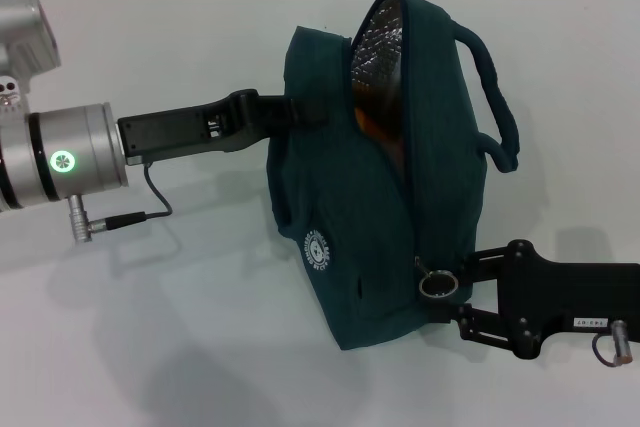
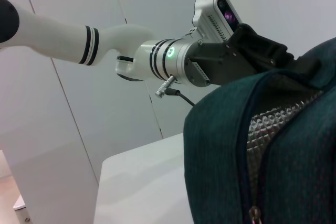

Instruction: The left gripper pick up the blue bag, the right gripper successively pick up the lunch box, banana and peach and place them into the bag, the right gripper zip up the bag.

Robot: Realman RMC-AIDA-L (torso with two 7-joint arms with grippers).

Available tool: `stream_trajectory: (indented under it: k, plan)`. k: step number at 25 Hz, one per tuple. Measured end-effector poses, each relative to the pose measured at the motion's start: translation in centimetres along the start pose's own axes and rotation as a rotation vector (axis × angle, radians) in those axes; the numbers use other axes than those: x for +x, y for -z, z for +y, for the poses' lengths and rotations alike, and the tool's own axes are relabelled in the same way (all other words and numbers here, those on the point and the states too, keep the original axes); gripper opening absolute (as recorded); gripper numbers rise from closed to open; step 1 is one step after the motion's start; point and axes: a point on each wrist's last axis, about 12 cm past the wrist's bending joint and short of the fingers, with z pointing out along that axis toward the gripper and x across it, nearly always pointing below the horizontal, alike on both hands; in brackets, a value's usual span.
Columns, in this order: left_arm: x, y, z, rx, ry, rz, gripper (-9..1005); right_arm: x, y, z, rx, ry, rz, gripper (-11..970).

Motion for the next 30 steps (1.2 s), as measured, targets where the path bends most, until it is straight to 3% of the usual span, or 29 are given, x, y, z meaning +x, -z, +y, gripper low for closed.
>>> stream_trajectory:
  k: [13,18,30]
  plan:
    - [0.2,0.2,0.1,-0.003,0.007,-0.004,54,-0.1,0.1,0.0,-0.004,0.014,-0.005,206]
    - [0.2,0.2,0.1,-0.003,0.007,-0.005,53,-0.2,0.2,0.2,-0.008,0.016,-0.019,12]
    - [0.2,0.2,0.1,-0.003,0.008,-0.005,60,-0.8,2.6,1.2,-0.003,0.068,-0.092,9]
